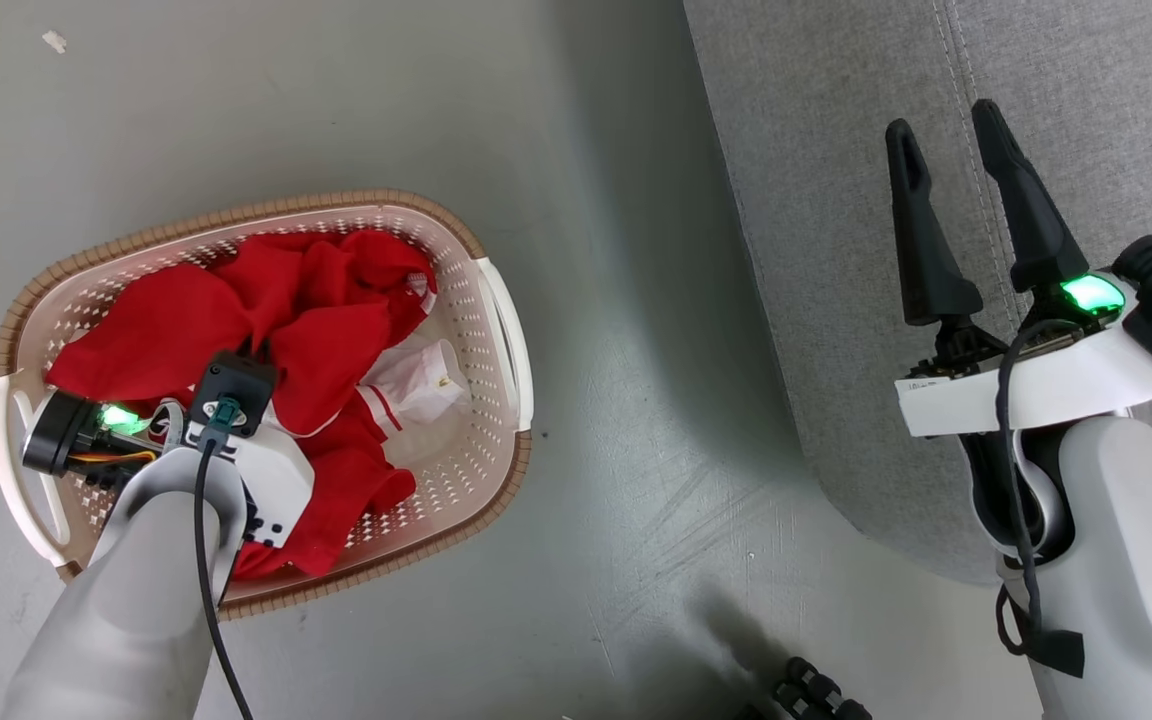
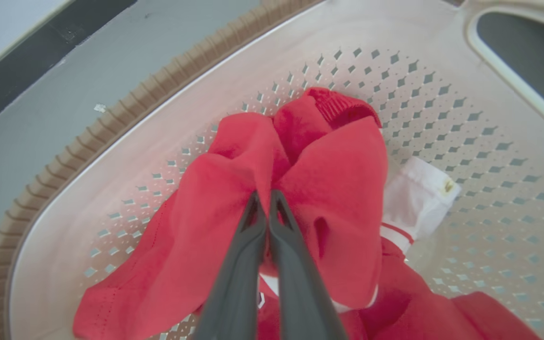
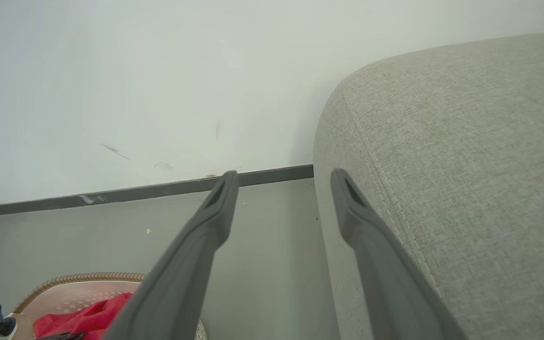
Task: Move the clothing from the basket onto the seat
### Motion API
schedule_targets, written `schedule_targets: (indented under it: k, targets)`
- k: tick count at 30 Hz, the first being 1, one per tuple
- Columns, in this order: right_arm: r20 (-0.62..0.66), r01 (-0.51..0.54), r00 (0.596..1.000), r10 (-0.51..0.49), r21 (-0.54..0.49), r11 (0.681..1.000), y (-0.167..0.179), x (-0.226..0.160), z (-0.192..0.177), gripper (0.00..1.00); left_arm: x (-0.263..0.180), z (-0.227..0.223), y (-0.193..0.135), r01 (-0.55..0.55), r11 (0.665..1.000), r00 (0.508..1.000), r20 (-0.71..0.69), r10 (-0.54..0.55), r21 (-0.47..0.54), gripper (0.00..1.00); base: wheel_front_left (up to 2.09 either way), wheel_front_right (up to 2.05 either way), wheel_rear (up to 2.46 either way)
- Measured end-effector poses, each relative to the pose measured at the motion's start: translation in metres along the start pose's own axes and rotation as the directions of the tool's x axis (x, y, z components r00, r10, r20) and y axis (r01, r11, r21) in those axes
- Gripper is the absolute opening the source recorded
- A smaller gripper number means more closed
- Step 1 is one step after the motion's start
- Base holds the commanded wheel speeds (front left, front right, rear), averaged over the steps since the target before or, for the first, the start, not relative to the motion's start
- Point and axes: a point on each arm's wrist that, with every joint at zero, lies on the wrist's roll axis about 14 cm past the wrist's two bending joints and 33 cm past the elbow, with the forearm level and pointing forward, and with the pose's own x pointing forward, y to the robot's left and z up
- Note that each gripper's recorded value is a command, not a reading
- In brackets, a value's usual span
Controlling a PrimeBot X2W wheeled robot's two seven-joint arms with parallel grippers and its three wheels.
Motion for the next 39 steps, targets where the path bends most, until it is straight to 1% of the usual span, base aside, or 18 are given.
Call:
schedule_targets:
  k: [10, 15, 19, 26, 39]
  targets:
    - [-0.001, -0.008, 1.0, 0.008, 0.014, 1.0, 0.004, 0.002, 0.0, 1.0, -0.006, 0.022, 0.006, -0.019, 0.997, 0.998, 0.065, 0.024, -0.073, 0.0, 0.0, 0.0, 0.0]
    - [0.007, -0.018, 1.0, 0.018, 0.021, 1.0, 0.008, 0.002, 0.003, 1.0, -0.014, 0.035, 0.011, -0.043, 0.993, 0.993, 0.105, 0.054, -0.111, 0.0, 0.0, 0.0, 0.0]
    - [0.014, -0.033, 0.999, 0.033, 0.016, 0.999, 0.014, 0.003, 0.007, 1.0, -0.025, 0.057, 0.022, -0.073, 0.985, 0.981, 0.167, 0.099, -0.153, 0.0, 0.0, 0.0, 0.0]
    - [0.043, -0.049, 0.998, 0.049, 0.002, 0.999, 0.02, 0.004, 0.02, 1.0, -0.048, 0.121, 0.048, -0.121, 0.974, 0.922, 0.343, 0.182, -0.192, 0.0, 0.0, 0.0, 0.0]
    - [0.095, -0.084, 0.992, 0.082, 0.009, 0.996, 0.035, 0.0, 0.046, 1.0, -0.112, 0.176, 0.074, -0.181, 0.952, 0.819, 0.498, 0.285, -0.246, 0.0, 0.0, 0.0, 0.0]
